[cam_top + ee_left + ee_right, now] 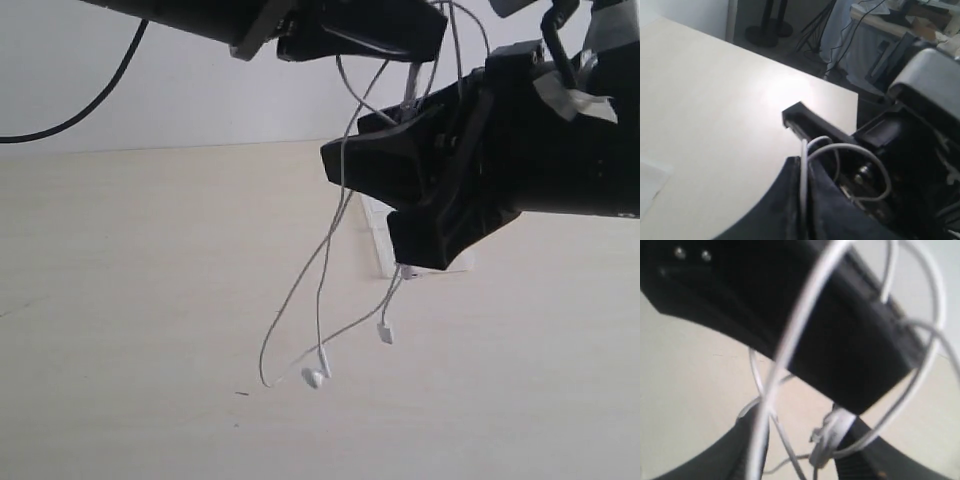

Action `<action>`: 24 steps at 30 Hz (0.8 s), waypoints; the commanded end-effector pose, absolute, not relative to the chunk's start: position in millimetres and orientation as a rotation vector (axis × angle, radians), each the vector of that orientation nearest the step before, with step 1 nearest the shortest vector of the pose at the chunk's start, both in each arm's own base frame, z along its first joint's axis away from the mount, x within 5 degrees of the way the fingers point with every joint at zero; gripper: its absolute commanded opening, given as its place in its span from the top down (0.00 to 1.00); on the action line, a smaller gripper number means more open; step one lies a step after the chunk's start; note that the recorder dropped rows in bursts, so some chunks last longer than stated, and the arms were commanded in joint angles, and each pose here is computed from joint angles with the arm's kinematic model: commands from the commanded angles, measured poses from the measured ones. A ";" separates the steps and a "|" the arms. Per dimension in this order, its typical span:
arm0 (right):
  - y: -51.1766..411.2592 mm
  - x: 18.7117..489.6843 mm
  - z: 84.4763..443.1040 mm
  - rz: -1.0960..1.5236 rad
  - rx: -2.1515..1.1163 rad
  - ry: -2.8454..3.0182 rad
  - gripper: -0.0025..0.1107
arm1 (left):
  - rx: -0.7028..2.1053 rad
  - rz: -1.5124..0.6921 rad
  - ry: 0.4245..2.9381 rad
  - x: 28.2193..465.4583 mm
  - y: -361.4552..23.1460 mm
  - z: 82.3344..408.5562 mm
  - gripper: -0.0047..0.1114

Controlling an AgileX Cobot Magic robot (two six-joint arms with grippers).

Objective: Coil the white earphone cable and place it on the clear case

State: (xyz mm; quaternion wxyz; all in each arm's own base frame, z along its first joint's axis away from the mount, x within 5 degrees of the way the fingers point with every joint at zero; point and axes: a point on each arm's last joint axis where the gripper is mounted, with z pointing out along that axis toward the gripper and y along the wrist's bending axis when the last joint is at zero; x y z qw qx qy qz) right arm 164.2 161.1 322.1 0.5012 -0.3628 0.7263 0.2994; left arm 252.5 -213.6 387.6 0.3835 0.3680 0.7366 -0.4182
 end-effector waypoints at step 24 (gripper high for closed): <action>160.1 166.3 324.5 0.700 -0.874 1.745 0.39 | 0.857 -0.871 1.894 267.6 -203.2 387.5 0.96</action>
